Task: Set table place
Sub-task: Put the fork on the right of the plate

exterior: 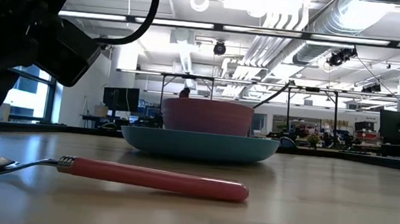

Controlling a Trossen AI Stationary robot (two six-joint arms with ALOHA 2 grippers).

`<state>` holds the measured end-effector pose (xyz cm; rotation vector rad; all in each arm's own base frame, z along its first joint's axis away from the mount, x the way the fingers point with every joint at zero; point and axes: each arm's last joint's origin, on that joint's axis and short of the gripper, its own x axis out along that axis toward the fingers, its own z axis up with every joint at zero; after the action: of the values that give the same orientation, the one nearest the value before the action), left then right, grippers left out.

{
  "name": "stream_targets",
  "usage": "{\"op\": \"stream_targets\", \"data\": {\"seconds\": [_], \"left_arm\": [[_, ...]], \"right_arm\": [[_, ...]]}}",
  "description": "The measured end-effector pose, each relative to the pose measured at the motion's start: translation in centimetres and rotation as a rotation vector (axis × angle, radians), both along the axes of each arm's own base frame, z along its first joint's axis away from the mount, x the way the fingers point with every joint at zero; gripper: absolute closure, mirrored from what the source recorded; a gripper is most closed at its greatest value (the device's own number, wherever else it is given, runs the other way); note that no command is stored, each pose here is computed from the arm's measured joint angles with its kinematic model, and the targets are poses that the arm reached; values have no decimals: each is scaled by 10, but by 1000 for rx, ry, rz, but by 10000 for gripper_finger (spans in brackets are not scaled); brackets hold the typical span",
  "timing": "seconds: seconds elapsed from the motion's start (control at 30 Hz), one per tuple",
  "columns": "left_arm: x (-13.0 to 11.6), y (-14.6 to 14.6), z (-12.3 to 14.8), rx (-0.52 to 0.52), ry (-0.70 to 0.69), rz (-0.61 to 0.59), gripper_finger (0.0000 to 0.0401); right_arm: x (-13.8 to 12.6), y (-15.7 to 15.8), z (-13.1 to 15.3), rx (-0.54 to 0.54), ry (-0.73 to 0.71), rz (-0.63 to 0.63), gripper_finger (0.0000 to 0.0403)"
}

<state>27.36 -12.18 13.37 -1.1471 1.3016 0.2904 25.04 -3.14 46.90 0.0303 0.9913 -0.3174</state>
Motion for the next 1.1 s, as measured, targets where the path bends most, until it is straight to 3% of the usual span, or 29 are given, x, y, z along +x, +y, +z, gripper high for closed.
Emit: {"op": "stream_targets", "data": {"seconds": [0.17, 0.37, 0.47, 0.73, 1.1], "left_arm": [[-1, 1, 2, 11, -2, -3, 399], [-4, 3, 9, 45, -20, 5, 401], [-9, 6, 17, 73, -24, 16, 401], [-24, 15, 47, 174, -18, 46, 400], [-24, 16, 42, 201, 13, 30, 401]], "right_arm": [[0, 1, 0, 17, -1, 12, 402], [13, 6, -4, 261, -35, 172, 402], [24, 9, -12, 320, -11, 211, 402], [50, 7, -31, 316, 49, 224, 402], [47, 8, -28, 327, 40, 194, 402]]}}
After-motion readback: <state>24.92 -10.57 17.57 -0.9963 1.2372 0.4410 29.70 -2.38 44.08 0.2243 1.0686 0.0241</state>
